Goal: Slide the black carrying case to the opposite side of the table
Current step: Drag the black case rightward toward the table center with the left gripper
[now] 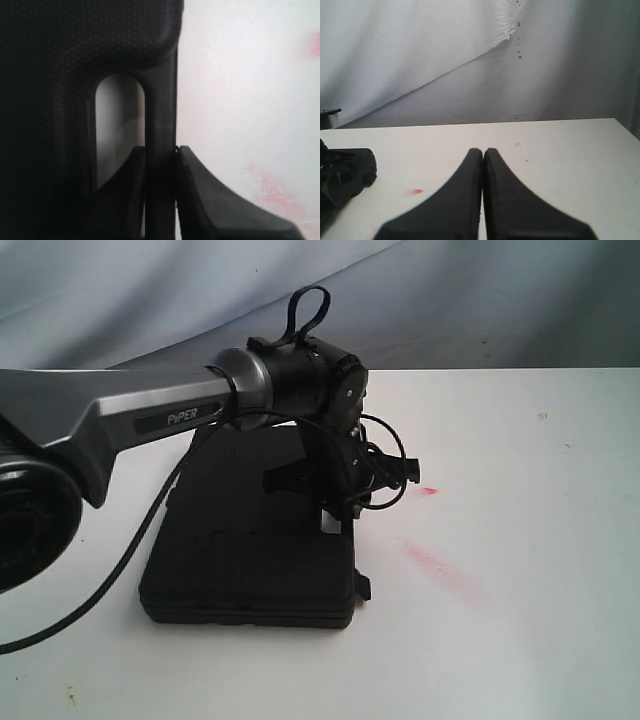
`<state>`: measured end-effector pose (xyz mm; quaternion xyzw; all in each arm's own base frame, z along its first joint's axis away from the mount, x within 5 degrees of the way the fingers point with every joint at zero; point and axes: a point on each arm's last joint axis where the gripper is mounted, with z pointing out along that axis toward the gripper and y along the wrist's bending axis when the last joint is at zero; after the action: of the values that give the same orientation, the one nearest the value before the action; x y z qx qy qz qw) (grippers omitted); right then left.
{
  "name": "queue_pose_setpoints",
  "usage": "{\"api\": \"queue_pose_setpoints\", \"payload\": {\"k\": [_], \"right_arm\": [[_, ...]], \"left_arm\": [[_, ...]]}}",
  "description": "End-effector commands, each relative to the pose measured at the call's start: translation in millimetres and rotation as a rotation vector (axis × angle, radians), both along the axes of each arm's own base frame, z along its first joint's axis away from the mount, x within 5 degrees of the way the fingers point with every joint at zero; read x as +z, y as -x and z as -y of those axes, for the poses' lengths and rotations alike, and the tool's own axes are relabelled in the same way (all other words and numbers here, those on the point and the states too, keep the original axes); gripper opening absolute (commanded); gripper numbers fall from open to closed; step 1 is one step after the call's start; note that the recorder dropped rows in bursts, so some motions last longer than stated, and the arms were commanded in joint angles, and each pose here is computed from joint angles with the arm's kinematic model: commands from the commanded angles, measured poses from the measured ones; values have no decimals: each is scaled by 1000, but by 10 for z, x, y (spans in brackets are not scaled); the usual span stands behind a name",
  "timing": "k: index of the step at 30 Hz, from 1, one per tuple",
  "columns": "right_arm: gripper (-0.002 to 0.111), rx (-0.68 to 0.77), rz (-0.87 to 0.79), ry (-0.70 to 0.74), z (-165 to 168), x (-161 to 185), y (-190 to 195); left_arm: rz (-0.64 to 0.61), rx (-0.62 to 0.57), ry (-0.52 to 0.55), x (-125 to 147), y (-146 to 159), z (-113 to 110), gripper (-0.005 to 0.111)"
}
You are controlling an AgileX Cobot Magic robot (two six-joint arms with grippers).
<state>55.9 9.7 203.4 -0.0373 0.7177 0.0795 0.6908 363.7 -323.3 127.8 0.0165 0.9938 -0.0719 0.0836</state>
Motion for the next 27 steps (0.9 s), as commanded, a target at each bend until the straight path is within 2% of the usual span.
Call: {"api": "queue_pose_setpoints", "payload": {"k": [1,17,20,27], "right_arm": [[0,-5,3,-6,3,-7,3],[0,-5,3,-6,3,-7,3],[0,-5,3,-6,3,-7,3],[0,-5,3,-6,3,-7,3]], "left_arm": [[-22,17,64,-92,16,193,0],[-23,-12,68,-153,-30,248,1],[-11,-69,60,-152,-32,250,7],[-17,-71,55,-154,-27,245,32]]}}
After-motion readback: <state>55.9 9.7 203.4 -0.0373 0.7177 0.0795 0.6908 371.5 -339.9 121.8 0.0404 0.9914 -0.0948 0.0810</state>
